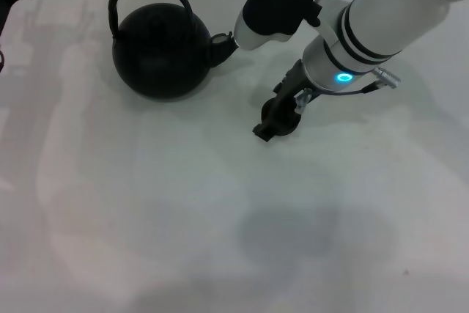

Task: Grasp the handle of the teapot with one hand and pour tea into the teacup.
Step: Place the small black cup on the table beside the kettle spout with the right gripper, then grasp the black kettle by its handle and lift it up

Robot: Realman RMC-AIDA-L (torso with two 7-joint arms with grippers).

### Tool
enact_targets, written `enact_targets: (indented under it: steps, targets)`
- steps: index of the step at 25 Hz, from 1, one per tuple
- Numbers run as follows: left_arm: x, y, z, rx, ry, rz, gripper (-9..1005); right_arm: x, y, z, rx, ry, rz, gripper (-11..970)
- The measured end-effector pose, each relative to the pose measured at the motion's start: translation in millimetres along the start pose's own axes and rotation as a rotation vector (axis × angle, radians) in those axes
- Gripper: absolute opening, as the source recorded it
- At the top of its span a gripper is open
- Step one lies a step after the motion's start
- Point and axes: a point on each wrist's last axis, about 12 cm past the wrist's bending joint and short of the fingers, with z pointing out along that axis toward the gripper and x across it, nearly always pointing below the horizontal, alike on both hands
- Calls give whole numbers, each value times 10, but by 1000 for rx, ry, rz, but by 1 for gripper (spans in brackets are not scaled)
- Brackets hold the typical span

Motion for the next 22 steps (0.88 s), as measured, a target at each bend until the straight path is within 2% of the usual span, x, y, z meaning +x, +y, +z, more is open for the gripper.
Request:
enact_targets:
  steps: [14,19,22]
  targets:
    - [-9,60,-6,-6,1,18,886,164,-218,-72,-45,-185,170,869]
    - [-13,89,-13,-8,1,24,886,436,-485,-176,-126,-363,391,867]
    - [-7,119,-30,-13,4,27,886,698,-670,-240,-164,-523,555,866]
